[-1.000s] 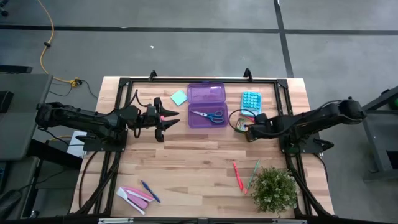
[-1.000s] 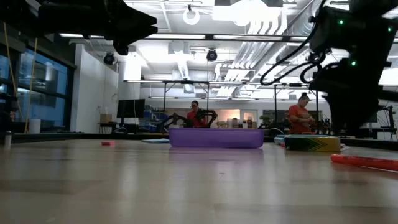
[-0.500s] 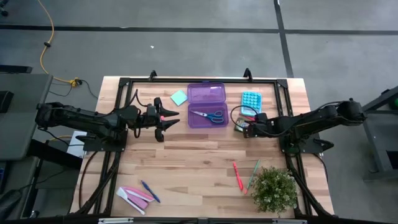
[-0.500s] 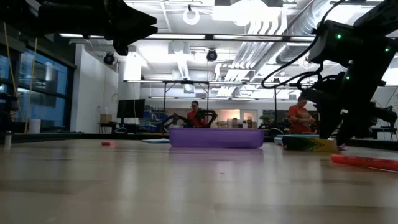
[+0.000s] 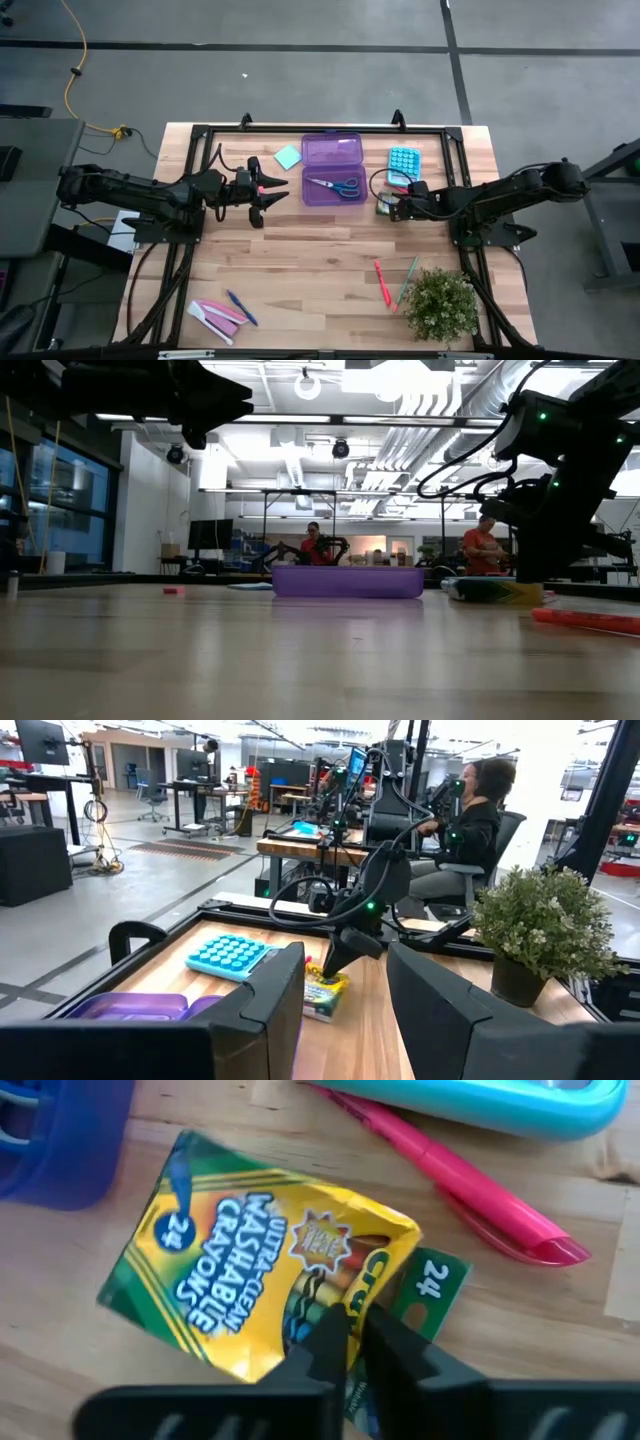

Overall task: Pack school essentials
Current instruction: Put the yellow crayon box into the violet supply box

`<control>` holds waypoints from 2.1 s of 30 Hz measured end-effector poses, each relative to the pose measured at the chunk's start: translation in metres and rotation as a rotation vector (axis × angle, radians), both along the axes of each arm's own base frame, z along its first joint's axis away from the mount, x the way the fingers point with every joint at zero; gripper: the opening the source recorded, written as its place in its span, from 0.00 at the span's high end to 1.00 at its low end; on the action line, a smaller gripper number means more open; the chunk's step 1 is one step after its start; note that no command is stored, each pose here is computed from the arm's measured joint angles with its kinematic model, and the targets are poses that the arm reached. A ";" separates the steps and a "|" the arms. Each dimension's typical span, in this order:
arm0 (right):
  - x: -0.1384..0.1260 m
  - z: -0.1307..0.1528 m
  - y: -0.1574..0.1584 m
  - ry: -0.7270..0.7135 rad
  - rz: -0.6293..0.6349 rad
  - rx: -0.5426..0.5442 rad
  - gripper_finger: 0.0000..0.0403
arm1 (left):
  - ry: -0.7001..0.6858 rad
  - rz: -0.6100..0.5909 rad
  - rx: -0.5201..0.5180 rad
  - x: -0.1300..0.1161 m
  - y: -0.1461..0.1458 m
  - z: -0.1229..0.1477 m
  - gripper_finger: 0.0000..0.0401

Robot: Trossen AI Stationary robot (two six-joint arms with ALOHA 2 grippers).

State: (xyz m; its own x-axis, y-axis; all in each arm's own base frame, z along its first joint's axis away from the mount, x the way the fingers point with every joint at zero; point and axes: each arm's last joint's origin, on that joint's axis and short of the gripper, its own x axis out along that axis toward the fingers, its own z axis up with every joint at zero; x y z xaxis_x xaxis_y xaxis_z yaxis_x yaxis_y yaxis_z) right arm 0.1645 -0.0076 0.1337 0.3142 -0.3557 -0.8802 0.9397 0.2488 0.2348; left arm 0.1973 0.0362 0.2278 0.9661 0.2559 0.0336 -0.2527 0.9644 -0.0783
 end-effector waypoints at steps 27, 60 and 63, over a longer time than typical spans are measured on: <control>0.041 0.160 0.009 -0.139 0.459 -0.392 1.00 | -0.010 0.001 -0.020 0.000 0.000 0.000 0.67; 0.086 0.124 0.014 -0.421 0.718 -0.670 1.00 | -0.009 -0.053 -0.086 0.003 -0.001 -0.003 0.67; 0.086 0.124 0.012 -0.417 0.715 -0.675 1.00 | -0.009 -0.053 -0.084 0.003 -0.001 -0.003 0.67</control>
